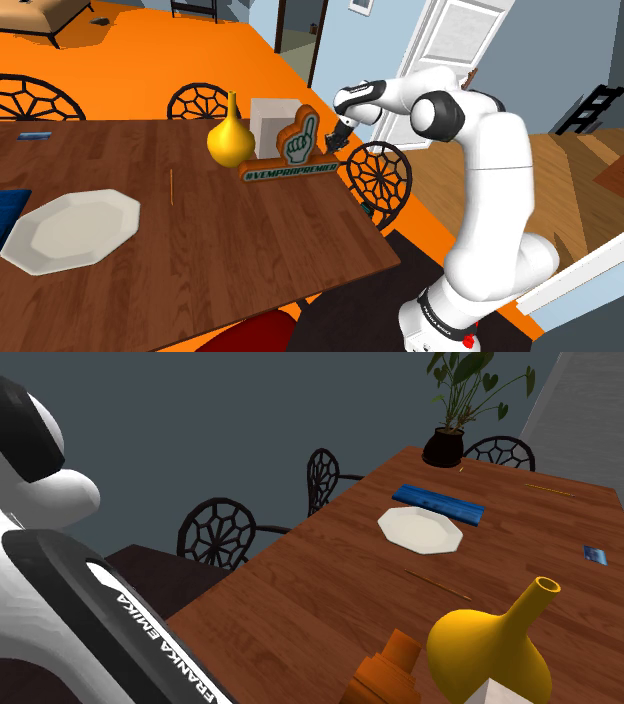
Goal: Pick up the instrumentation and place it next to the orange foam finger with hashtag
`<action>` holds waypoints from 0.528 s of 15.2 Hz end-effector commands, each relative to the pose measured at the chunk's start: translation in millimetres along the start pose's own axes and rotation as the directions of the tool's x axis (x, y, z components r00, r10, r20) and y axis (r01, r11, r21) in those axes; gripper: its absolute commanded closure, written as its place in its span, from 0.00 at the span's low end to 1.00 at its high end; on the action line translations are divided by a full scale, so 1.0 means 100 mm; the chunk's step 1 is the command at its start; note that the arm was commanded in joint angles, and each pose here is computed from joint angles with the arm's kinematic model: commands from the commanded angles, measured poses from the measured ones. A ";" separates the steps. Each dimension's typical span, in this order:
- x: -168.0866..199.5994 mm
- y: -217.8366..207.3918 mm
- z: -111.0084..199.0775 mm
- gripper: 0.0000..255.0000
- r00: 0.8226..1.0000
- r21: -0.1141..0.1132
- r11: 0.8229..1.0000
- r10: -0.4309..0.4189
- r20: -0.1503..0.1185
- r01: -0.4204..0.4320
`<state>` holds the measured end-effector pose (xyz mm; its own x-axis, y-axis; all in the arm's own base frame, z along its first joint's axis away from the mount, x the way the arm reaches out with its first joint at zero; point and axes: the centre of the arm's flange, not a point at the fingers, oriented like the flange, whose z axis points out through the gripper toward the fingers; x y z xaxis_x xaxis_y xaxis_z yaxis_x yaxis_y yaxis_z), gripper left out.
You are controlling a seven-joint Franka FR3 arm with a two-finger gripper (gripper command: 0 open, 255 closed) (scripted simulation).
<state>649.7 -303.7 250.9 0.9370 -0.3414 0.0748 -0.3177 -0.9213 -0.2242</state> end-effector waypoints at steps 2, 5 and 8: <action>-0.06 0.08 0.22 1.00 1.000 -0.001 1.000 0.004 0.010 -0.004; -0.06 0.09 0.27 1.00 1.000 -0.001 1.000 0.004 0.010 -0.004; -0.06 0.09 0.27 1.00 1.000 -0.001 1.000 0.004 0.010 -0.004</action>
<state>648.6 -304.5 230.4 0.9367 -0.3411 0.0791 -0.3167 -0.9216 -0.2243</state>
